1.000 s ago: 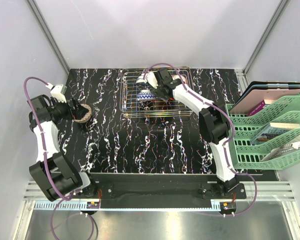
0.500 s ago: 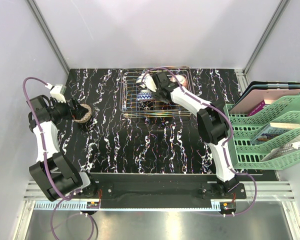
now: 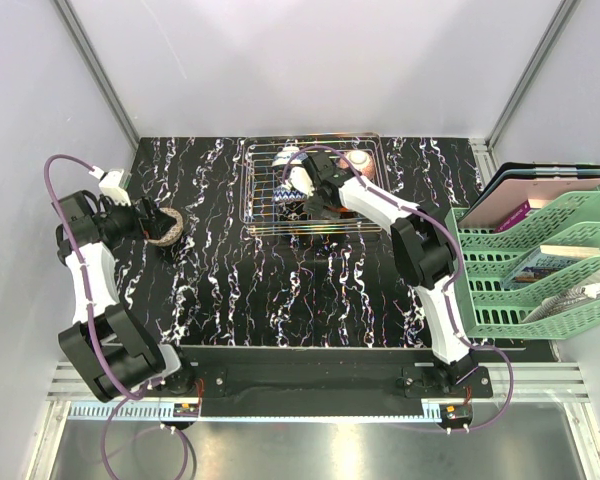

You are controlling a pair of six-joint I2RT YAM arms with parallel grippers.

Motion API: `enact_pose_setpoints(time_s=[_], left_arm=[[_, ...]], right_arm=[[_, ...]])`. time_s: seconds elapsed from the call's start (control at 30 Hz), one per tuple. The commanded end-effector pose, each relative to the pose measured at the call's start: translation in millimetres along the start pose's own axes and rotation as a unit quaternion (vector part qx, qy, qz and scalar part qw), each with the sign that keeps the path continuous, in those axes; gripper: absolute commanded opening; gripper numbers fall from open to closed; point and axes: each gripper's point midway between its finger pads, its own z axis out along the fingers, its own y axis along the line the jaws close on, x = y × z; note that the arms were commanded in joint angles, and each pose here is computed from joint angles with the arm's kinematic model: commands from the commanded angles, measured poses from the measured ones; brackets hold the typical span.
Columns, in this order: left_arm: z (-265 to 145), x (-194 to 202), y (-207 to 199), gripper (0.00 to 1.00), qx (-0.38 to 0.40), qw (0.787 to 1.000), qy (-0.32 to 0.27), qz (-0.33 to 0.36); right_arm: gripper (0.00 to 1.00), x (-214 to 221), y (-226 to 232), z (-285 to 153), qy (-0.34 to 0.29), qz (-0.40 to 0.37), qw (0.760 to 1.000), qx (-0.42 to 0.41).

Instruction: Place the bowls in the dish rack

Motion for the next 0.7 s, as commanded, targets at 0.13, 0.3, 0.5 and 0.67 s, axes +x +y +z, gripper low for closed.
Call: enact_pose_setpoints(time_s=[0.13, 0.3, 0.5, 0.67], left_arm=[[-2, -19, -1, 0.99, 0.010, 0.999, -0.027, 0.025], [-1, -16, -1, 0.99, 0.011, 0.999, -0.025, 0.021], [-1, -18, 0, 0.99, 0.011, 0.999, -0.027, 0.021], [-1, -17, 10, 0.99, -0.015, 0.999, -0.022, 0.025]], right_arm=[[0.98, -8, 12, -16, -0.017, 0.020, 0.998, -0.049], [0.99, -24, -4, -45, -0.056, 0.054, 0.996, -0.046], [1.00, -37, -42, -81, -0.098, 0.112, 0.989, -0.011], [1.00, -18, -84, -93, -0.094, 0.168, 0.980, 0.051]])
